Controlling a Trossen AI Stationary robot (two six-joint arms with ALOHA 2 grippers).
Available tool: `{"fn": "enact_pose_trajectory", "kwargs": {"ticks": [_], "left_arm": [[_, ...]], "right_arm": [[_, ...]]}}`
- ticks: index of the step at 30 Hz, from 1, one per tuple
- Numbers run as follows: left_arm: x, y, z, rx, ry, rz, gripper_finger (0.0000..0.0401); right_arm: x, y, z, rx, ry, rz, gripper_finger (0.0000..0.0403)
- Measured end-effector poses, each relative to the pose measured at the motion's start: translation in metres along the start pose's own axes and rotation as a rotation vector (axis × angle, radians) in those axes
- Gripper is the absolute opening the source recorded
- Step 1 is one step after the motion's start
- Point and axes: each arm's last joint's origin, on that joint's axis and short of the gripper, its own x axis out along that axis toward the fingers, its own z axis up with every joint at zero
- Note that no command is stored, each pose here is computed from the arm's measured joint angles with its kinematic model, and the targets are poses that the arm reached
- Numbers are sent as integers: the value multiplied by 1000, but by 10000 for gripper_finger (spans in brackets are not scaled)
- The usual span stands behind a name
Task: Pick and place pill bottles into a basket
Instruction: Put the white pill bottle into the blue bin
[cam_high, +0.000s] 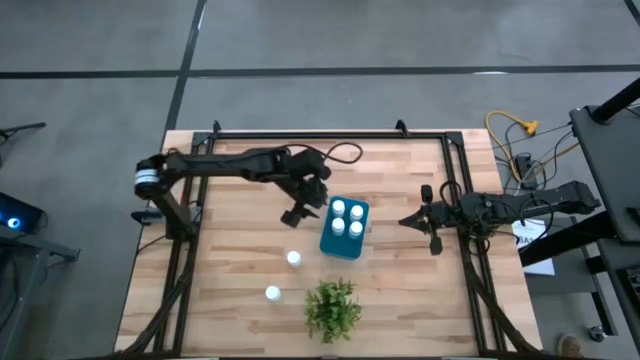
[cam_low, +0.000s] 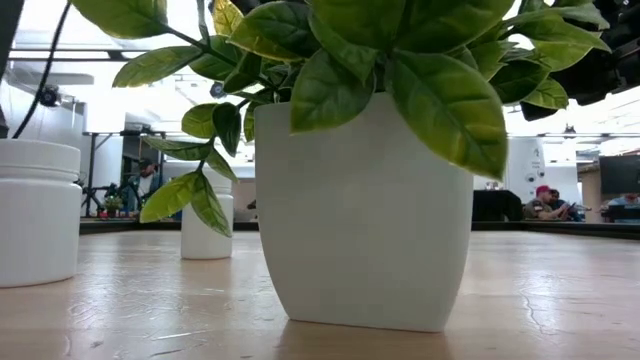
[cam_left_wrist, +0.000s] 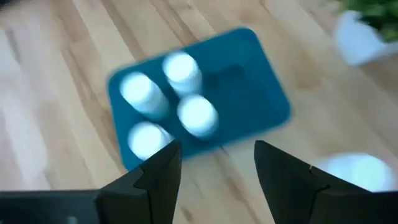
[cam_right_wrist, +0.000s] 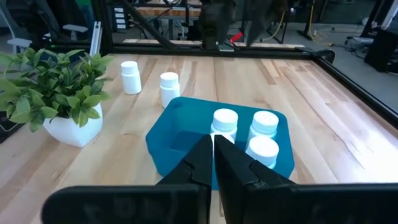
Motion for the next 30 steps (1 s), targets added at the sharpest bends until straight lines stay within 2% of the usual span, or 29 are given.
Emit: {"fn": "enact_pose_trajectory", "kwargs": {"ticks": [4,10,20,30], "left_arm": [[-12,-11,-5,-61,46,-25,185],[-11,-33,-8,-134,102,-82,185],[-3,-61,6,-125,110,-148,185],[-1,-70,9,-158,114,-198,185]], "right_arm": [[0,0,0,1,-1,0,8],[0,0,1,-2,-7,0,8],[0,0,1,4,-9,-1,8],[0,0,1,5,-9,-1,8]]}}
